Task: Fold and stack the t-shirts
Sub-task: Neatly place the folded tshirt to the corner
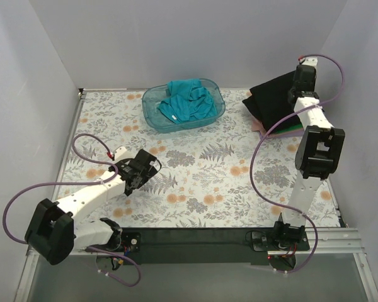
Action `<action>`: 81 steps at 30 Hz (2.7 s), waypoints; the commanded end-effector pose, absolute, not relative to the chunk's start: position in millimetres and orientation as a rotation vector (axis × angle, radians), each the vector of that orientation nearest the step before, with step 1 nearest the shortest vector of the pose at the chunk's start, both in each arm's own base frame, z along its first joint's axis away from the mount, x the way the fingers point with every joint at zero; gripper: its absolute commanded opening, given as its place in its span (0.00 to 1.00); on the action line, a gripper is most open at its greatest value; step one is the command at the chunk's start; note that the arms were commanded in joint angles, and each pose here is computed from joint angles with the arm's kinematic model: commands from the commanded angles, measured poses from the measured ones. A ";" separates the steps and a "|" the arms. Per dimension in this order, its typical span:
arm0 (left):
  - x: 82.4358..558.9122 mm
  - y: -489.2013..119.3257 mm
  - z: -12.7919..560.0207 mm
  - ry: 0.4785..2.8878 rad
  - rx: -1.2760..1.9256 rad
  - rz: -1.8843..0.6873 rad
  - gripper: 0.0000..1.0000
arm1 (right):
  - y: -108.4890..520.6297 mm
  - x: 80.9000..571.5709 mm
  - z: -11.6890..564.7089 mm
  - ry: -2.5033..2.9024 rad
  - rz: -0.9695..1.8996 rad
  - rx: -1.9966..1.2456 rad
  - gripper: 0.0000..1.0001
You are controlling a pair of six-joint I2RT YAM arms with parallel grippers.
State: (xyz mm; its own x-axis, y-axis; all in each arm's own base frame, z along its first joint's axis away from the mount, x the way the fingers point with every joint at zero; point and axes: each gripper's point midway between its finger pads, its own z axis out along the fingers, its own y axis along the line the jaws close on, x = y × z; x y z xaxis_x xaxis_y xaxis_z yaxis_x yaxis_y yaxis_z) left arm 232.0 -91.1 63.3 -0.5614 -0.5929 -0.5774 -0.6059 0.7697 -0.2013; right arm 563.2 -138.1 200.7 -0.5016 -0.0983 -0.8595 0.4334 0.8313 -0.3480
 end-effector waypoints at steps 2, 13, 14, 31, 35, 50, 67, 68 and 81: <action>248.8 -96.0 72.2 2.282 -0.899 0.023 0.98 | -165.4 591.4 192.5 1.980 -0.610 0.226 0.01; 257.4 -109.2 58.2 2.356 -0.869 0.058 0.98 | -153.4 603.9 132.9 2.094 -0.405 0.143 0.41; 257.4 -110.1 57.0 2.362 -0.867 0.056 0.98 | -148.9 605.1 135.0 2.092 -0.376 0.132 0.50; 249.3 -109.7 67.7 2.346 -0.850 -0.027 0.98 | -81.3 535.5 195.4 2.010 -0.177 0.080 0.98; 247.4 -107.4 74.3 2.331 -0.847 -0.041 0.98 | -78.6 519.6 165.7 2.059 -0.177 0.125 0.98; 237.5 -99.9 84.5 2.304 -0.851 -0.075 0.98 | -61.4 493.8 94.2 2.254 -0.217 0.102 0.98; 218.8 -85.9 165.8 2.167 -0.962 -0.232 0.98 | 51.8 304.9 193.5 2.024 0.310 0.187 0.99; 215.0 -84.0 165.4 2.172 -0.961 -0.231 0.98 | 58.0 286.5 168.4 2.082 0.357 0.190 0.98; 192.0 -88.4 158.0 2.156 -0.986 -0.425 0.98 | 62.1 224.9 142.7 1.949 0.465 0.220 0.99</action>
